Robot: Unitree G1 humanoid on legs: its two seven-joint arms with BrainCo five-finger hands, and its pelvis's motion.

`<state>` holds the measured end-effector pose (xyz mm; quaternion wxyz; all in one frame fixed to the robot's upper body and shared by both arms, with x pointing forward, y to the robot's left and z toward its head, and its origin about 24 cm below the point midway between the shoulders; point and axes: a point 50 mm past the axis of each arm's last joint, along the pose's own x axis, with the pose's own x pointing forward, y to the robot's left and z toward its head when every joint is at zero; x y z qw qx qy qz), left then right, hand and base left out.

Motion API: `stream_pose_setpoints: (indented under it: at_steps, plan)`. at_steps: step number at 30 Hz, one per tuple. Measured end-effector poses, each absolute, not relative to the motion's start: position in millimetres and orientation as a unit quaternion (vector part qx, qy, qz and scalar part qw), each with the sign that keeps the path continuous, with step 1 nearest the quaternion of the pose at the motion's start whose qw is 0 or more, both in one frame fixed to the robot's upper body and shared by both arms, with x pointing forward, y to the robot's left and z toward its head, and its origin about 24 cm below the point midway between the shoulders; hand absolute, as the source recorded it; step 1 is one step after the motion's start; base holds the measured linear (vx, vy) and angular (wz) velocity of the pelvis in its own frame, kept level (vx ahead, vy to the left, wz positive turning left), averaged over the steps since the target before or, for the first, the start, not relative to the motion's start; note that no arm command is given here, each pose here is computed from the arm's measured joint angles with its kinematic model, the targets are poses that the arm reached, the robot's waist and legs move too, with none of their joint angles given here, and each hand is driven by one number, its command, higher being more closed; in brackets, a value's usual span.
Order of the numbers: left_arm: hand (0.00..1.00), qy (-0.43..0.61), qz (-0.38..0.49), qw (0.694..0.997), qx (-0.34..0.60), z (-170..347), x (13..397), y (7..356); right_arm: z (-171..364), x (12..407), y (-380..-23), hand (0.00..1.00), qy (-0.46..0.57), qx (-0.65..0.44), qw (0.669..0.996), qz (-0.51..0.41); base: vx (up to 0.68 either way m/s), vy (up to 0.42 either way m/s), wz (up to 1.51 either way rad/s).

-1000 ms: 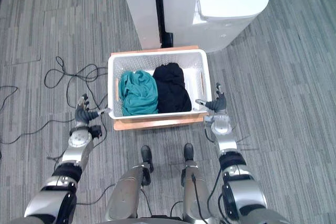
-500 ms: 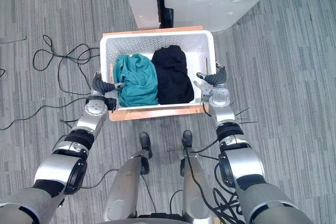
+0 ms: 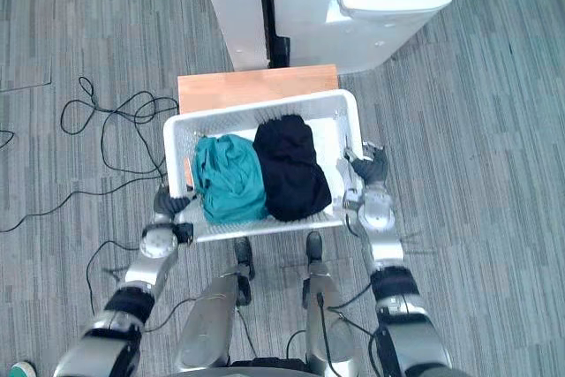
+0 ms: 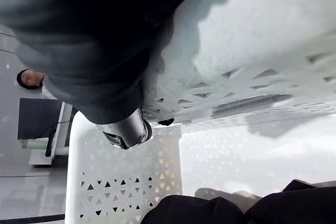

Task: Pick up the laundry basket with both hands and put the clothes into the washing machine.

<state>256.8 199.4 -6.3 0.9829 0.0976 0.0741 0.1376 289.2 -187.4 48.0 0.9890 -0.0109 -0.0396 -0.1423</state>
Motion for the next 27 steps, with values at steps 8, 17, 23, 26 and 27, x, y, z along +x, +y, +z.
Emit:
stream_pose_setpoints:
  at_steps: [8, 17, 23, 26, 27]
  plan:
    - [1.0, 0.075, 0.139, 0.986, 0.054, -7, 226, 196, 39, 252, -188, 1.0, -0.043, -0.013, 0.989, -0.14, 0.03, 0.049, -1.09]
    - [1.0, 0.068, 0.136, 0.988, 0.035, -3, 225, 193, 36, 240, -192, 1.0, -0.043, -0.006, 0.987, -0.155, 0.15, -0.063, -1.87]
    - [1.0, 0.115, 0.154, 0.981, -0.009, -23, 203, 182, 40, 245, -199, 1.0, -0.043, -0.046, 0.989, -0.134, 0.34, -0.096, -2.25]
    - [1.0, 0.138, 0.164, 0.976, -0.02, -33, 190, 183, 36, 245, -198, 1.0, -0.032, -0.06, 0.991, -0.115, 0.3, 0.227, -1.59]
    - [1.0, 0.141, 0.166, 0.976, -0.021, -34, 189, 183, 36, 245, -197, 1.0, -0.032, -0.064, 0.991, -0.11, 0.27, 0.275, -1.2]
